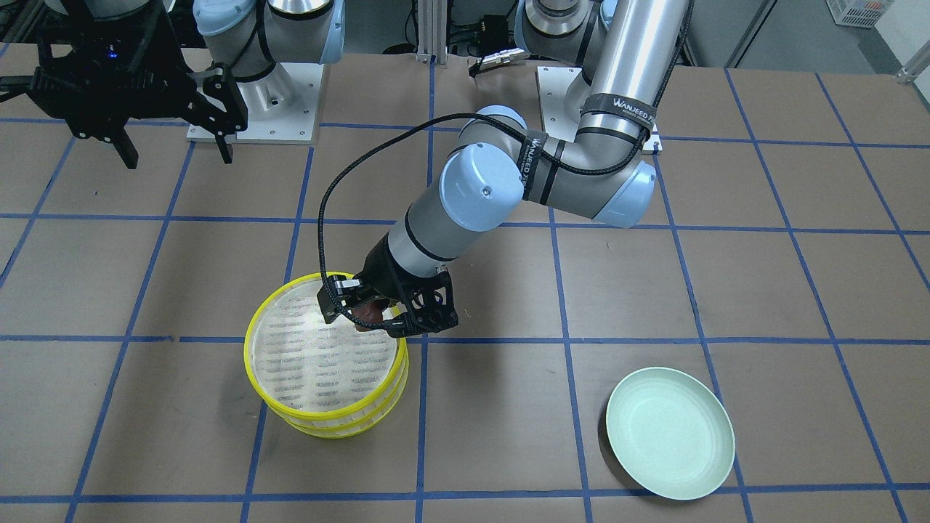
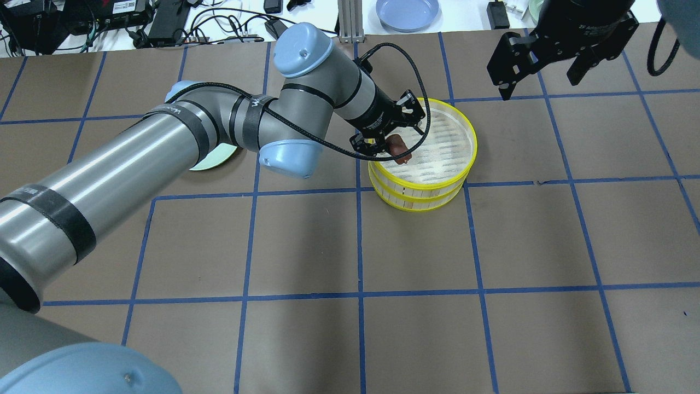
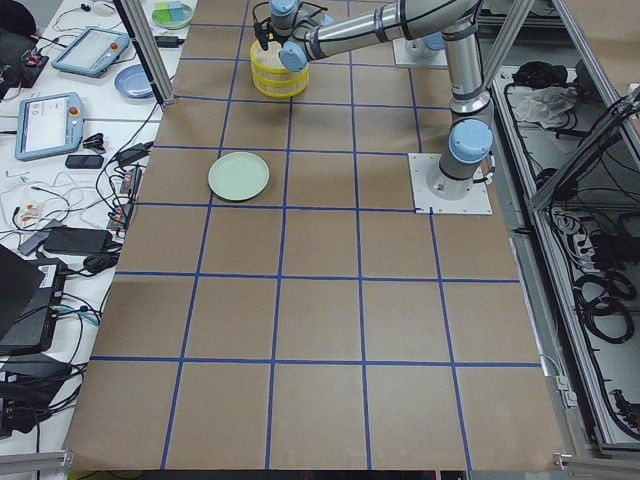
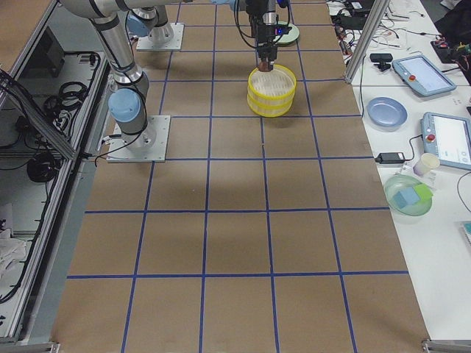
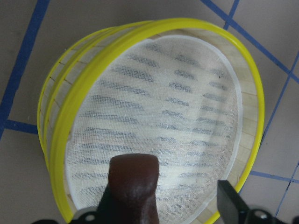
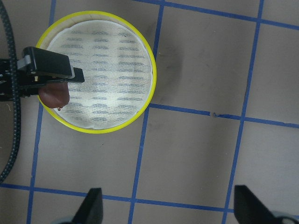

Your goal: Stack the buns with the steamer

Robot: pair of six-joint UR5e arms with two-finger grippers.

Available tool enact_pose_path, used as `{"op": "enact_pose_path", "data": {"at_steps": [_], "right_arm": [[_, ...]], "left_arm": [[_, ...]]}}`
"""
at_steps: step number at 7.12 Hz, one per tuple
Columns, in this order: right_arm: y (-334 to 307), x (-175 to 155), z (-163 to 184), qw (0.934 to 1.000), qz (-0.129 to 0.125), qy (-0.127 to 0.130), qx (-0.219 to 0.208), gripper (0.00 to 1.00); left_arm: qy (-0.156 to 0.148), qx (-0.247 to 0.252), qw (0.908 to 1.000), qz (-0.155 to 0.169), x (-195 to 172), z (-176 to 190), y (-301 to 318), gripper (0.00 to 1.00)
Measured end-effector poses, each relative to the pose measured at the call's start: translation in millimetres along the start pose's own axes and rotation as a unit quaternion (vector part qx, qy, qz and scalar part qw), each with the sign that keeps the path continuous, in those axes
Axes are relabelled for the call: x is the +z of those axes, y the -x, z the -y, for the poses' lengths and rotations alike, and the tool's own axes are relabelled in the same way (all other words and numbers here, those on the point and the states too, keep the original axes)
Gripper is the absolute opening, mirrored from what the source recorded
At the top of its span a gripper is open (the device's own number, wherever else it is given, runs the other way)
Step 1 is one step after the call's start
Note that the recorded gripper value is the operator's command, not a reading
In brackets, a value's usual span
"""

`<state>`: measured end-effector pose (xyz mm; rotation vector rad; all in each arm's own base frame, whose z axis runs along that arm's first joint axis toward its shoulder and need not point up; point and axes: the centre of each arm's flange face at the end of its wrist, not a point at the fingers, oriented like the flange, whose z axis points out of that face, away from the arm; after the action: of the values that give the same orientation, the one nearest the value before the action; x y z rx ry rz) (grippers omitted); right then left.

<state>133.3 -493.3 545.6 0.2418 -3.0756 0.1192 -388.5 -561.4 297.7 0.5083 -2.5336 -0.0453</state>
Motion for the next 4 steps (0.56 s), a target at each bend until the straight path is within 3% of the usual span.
{"op": "enact_pose_path", "data": {"at_steps": [4], "right_arm": [[3.0, 3.4, 0.1, 0.9999, 0.014, -0.001, 0.003, 1.0]], "left_arm": [[0.007, 0.034, 0.9993, -0.012, -15.6, -5.5, -11.0, 1.0]]}}
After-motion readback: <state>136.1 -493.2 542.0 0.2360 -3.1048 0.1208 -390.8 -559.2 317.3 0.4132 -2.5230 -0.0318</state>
